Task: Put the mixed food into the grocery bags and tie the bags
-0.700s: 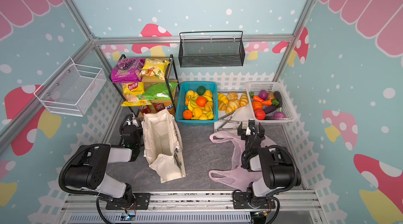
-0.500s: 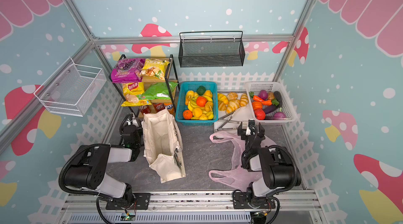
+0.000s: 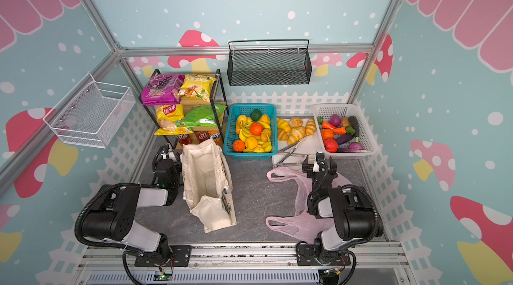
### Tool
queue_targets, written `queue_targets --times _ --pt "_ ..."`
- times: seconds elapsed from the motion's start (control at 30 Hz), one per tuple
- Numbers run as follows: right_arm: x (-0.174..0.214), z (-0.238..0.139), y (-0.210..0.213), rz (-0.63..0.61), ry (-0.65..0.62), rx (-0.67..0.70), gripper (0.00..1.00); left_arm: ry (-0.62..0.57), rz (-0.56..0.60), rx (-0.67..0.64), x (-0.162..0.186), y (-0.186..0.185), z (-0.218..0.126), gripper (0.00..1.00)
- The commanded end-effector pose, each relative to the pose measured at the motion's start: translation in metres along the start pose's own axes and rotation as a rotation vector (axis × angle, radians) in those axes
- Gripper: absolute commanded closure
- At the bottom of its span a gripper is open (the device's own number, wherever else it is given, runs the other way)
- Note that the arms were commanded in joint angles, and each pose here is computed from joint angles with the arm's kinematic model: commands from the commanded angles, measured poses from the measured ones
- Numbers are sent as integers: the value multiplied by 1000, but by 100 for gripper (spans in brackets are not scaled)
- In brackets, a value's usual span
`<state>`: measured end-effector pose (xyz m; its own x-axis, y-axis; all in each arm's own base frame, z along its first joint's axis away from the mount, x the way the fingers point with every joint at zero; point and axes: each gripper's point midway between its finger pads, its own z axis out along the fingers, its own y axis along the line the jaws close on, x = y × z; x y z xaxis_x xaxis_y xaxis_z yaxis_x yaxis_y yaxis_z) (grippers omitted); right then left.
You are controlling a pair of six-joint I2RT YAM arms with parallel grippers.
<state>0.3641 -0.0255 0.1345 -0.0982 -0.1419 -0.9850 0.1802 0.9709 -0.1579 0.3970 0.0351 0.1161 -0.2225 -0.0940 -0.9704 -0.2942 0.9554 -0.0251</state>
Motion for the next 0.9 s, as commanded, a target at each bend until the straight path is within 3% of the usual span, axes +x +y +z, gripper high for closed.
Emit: queue_targets --times 0.0,0.3,0.43,0.5,0.6,0.73,0.87 --pt "-3 0 -3 -7 -13 13 1 -8 1 7 -2 -1 -2 0" --pt "-3 0 -4 -6 -14 17 1 -16 -4 -6 -4 2 -2 0" --pt "-25 -6 -12 -4 -22 62 1 -62 -43 -69 -19 16 -14 0" --pt "-43 -9 -25 71 -16 119 1 -52 -58 -136 -33 26 -23 0" --pt "-80 -21 -28 209 -59 93 1 -30 -171 -207 -58 42 -38 0" --pt "-123 -26 -5 309 -68 -64 8 -14 -395 -174 -76 45 -67 0" --pt "-145 -28 48 264 19 -252 8 88 -555 63 -99 9 -103 5"
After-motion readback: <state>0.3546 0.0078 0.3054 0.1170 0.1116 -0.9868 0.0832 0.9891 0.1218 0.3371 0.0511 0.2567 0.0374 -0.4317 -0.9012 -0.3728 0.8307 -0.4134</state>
